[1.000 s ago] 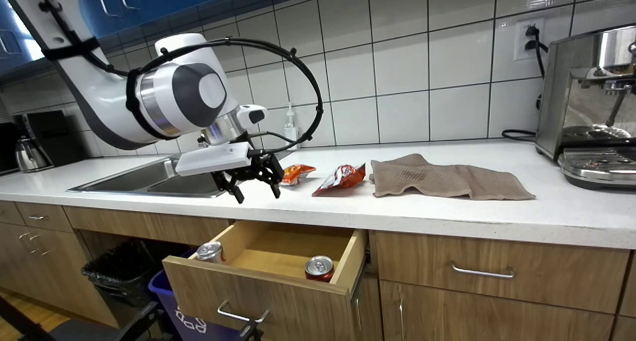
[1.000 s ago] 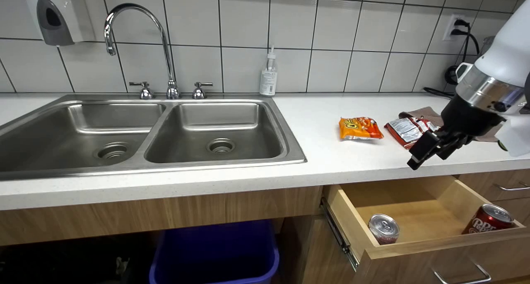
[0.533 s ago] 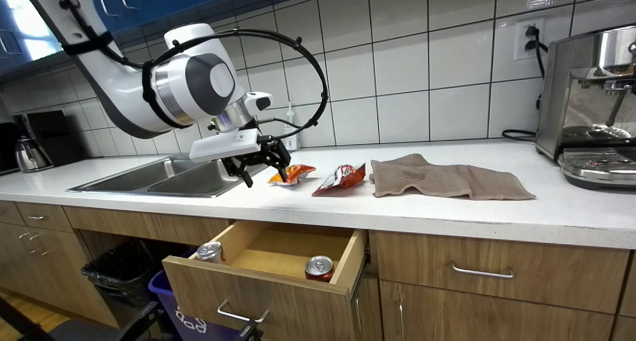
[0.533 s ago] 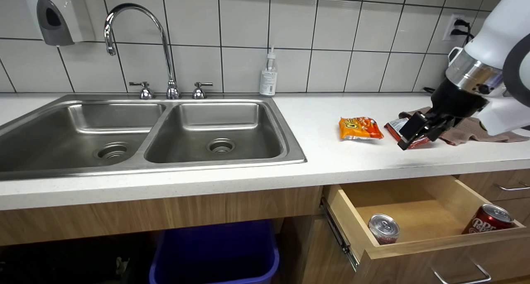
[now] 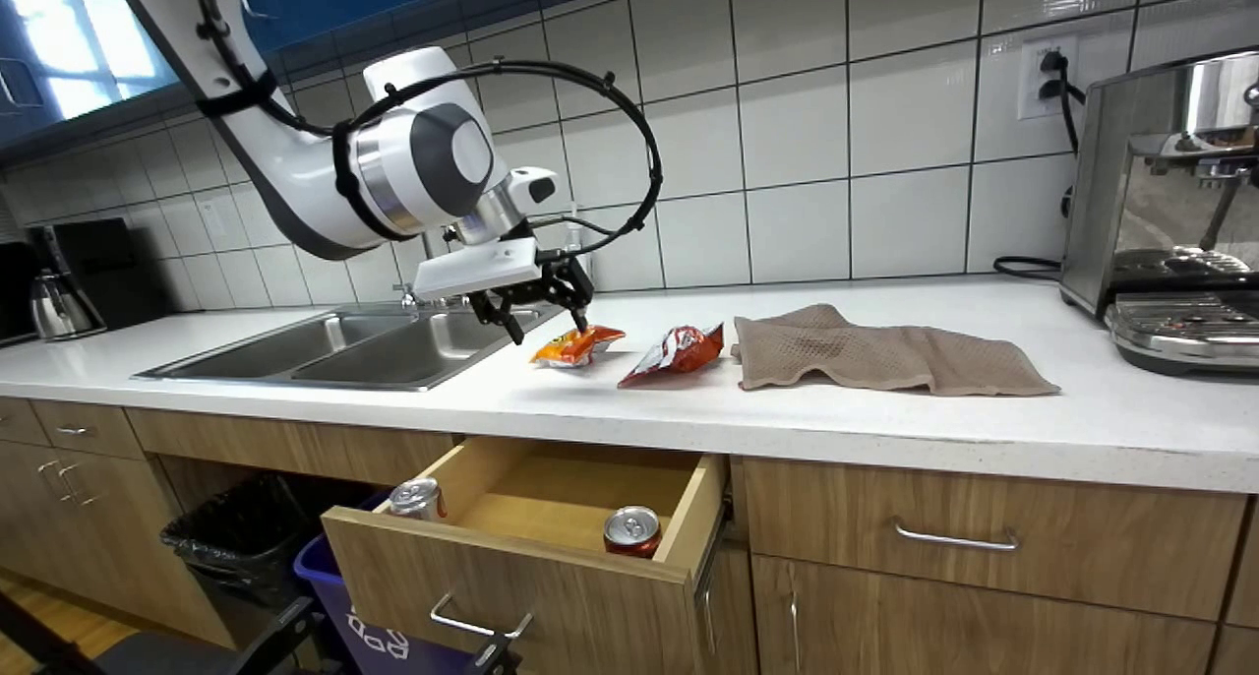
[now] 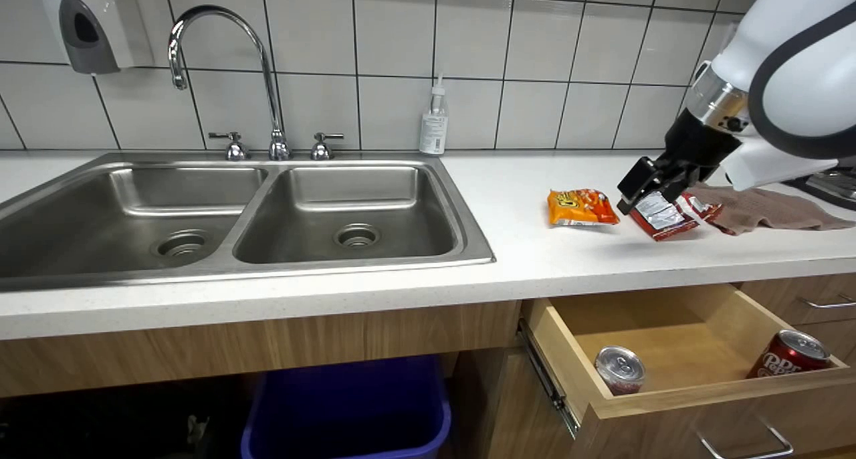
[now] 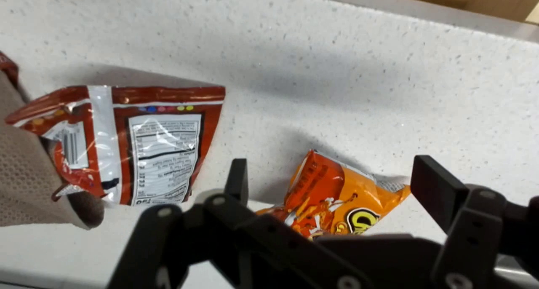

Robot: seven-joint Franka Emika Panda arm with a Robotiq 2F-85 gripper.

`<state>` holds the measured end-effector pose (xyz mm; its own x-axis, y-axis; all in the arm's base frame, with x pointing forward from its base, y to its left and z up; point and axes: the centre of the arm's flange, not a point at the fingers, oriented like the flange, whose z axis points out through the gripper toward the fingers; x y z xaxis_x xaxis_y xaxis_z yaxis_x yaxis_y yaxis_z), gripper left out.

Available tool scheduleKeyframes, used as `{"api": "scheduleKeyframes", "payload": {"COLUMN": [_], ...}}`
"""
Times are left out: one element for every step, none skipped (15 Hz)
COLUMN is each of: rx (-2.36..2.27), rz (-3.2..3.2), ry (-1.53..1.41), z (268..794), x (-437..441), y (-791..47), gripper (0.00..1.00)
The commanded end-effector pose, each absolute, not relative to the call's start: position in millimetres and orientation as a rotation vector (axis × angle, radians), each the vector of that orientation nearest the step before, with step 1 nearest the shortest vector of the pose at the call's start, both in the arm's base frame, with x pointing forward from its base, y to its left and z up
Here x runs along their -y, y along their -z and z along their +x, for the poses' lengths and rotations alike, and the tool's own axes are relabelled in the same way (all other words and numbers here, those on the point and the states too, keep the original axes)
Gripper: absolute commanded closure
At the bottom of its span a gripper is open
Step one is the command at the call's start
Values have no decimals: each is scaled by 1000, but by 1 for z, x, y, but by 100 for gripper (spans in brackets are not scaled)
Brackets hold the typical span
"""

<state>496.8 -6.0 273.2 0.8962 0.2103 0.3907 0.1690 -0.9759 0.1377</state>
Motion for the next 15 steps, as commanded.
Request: {"api": "scheduleKeyframes", "payload": {"rx": [-320, -317, -320, -316, -318, -320, -319, -314, -309, -297, -283, -268, -252, -239, -231], "rz": [2949, 2943, 2939, 2933, 2932, 2931, 2930, 2931, 2933, 2940, 2947, 2952, 2956, 2959, 2963], "ry": [-659, -674, -686, -700, -712, -721, -730, -737, -742, -748, -752, -756, -762, -767, -768], "z": [529, 536, 542, 548, 551, 558, 563, 573, 579, 587, 593, 599, 605, 614, 620], "x": [2, 1, 0, -2, -5, -6, -8, -8, -8, -8, -9, -9, -9, -8, -7], "y": [-283, -286, -288, -290, -298, -300, -303, -303, -304, -304, -305, -304, -304, -301, -299], "gripper": [0, 0, 0, 0, 0, 0, 0, 0, 0, 0, 0, 0, 0, 0, 0]}}
